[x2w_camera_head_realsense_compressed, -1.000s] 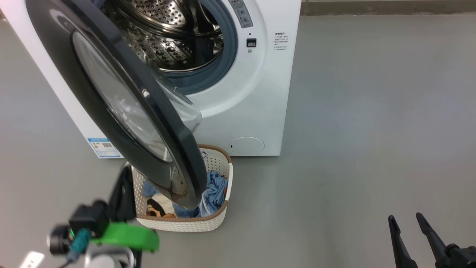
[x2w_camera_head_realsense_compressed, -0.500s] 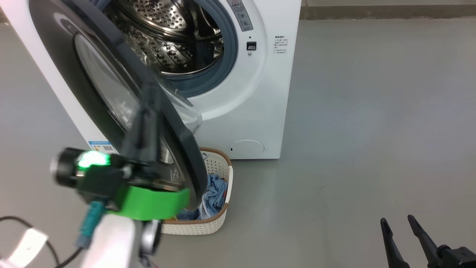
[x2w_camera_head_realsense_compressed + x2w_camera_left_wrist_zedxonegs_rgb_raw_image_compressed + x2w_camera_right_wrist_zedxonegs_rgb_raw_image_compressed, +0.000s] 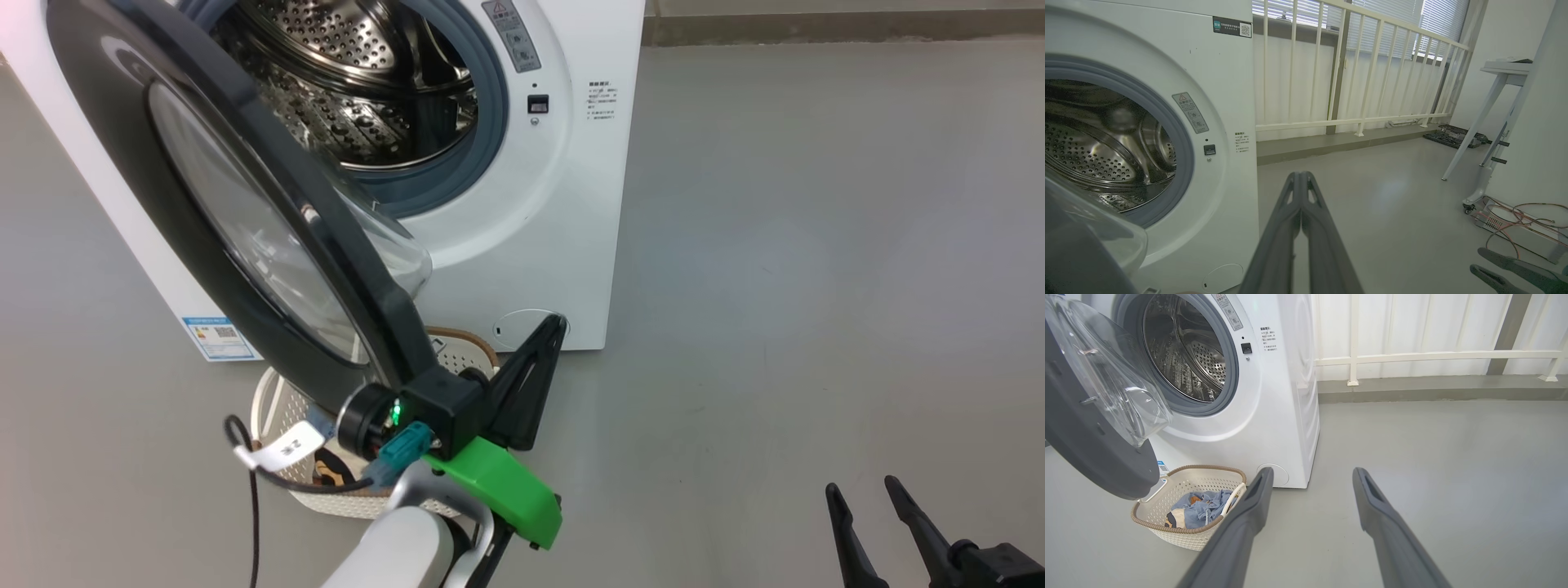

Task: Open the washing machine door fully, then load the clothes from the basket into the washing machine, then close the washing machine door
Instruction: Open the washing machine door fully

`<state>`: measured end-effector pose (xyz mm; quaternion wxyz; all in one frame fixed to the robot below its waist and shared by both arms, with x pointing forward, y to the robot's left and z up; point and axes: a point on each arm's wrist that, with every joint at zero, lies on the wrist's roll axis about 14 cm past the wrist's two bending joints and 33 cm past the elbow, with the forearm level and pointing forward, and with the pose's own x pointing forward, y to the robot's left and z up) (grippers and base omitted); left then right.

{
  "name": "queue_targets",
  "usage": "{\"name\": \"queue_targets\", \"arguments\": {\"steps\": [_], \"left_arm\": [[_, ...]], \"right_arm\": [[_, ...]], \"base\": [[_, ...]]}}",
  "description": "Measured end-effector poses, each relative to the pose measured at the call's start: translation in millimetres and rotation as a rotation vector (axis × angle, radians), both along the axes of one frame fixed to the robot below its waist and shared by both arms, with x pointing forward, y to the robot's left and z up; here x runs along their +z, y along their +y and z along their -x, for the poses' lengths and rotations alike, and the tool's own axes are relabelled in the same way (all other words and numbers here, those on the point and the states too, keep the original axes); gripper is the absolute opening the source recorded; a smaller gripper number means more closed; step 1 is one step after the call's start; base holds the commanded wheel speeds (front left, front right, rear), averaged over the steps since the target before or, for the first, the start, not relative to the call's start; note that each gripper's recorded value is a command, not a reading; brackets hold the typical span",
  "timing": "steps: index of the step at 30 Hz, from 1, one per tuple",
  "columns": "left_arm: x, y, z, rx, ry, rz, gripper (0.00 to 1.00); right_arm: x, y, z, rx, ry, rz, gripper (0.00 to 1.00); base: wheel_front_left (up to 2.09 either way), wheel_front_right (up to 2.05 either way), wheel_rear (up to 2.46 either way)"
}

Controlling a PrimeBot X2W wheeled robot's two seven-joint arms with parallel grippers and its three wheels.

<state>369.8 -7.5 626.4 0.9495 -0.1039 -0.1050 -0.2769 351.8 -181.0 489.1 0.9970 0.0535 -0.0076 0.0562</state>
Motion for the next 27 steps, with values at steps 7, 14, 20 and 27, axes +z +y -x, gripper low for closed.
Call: {"name": "queue_targets", "arguments": {"steps": [7,14,20,27], "left_arm": [[-47.7,0.0,-16.1,0.032,0.144,-0.072,0.0],[-58.5,13.4,-35.5,0.11,0.147,-0.108,0.0],[-64.1,28.2,-46.0,0.174,0.145,-0.12,0.0],[-78.3,41.0,-51.5,0.223,0.175,-0.127,0.0]], "right_arm": [[-5.6,0.6,1.2,0.001,0.018,-0.008,1.0],[-7.8,-0.3,-1.7,-0.002,0.025,-0.009,1.0],[-6.5,0.5,-4.8,0.001,0.021,-0.009,1.0],[-9.5,1.3,-6.3,0.005,0.03,-0.007,1.0]], "base": [[0.0,0.0,0.0],[0.0,0.0,0.0],[0.0,0.0,0.0],[0.0,0.0,0.0]]}}
